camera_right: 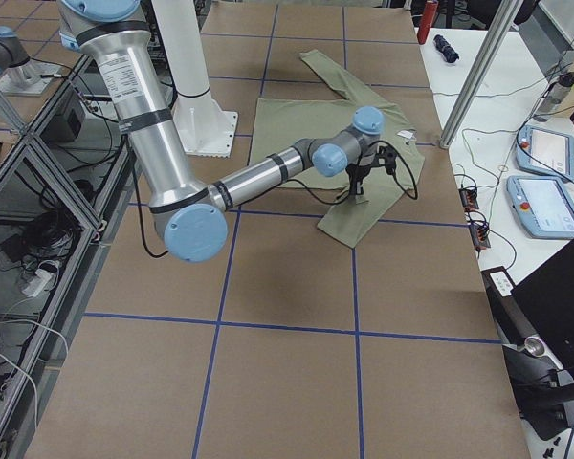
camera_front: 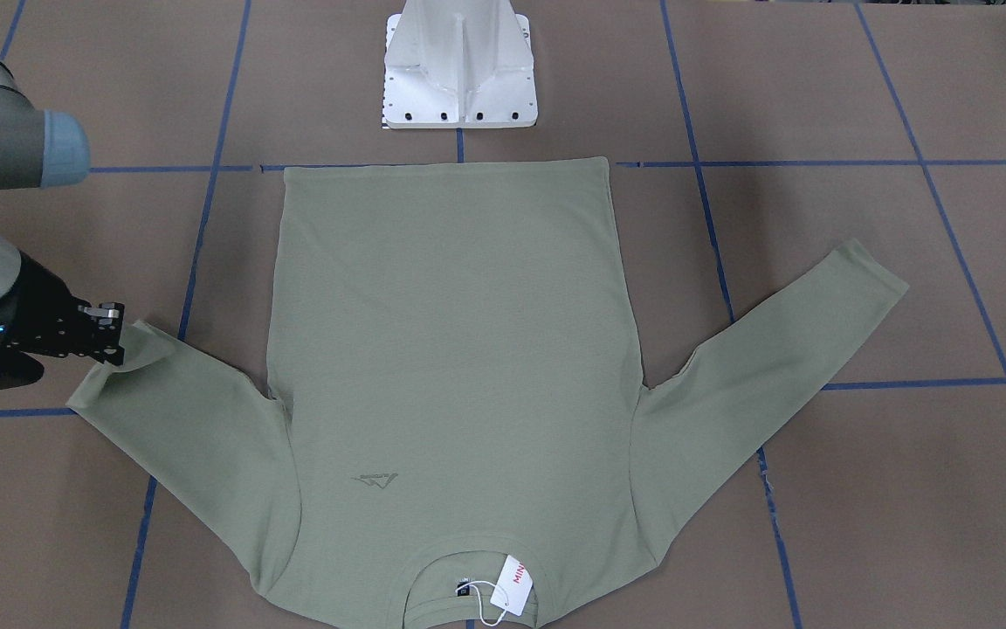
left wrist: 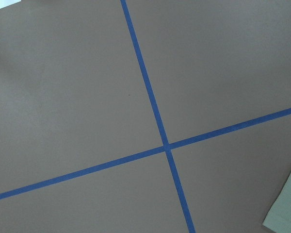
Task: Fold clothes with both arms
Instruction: 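Lift the grasped sleeve and carry it across the shirt toward the other sleeve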
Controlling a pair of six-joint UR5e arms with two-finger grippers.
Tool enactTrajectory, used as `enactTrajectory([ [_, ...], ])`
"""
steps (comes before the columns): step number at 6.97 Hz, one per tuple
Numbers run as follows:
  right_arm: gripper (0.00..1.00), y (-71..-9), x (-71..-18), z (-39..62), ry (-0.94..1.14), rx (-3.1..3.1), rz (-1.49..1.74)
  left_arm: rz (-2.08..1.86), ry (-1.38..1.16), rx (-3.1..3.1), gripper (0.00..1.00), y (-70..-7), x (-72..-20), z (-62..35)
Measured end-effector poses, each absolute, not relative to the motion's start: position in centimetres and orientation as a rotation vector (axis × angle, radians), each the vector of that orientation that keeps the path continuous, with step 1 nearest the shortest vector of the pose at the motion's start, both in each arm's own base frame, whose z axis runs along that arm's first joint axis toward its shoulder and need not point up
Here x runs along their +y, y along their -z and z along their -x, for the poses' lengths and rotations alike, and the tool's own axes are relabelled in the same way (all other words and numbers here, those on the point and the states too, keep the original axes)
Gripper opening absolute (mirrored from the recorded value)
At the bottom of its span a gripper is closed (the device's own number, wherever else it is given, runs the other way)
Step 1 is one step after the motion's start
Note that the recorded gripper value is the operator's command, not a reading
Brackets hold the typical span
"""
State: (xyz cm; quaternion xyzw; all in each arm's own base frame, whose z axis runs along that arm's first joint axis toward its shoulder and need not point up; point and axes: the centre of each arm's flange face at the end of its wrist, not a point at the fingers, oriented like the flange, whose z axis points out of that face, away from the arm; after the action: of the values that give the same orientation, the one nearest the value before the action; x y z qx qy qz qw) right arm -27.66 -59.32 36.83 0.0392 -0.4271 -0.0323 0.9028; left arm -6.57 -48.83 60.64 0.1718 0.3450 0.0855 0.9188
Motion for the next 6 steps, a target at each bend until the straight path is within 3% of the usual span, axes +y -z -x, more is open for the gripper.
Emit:
enactTrajectory([
  [4,0.0,-15.7,-68.1,35.3,0.102,-0.941,-0.146,-0.347,-0.178,0.75,1.0,-60.7,-48.5,6.3],
  [6,0.0,-5.0,-65.6,43.4,0.136,-1.043,-0.185,-0.345,-0.177,0.751,1.0,-60.7,-48.5,6.3],
])
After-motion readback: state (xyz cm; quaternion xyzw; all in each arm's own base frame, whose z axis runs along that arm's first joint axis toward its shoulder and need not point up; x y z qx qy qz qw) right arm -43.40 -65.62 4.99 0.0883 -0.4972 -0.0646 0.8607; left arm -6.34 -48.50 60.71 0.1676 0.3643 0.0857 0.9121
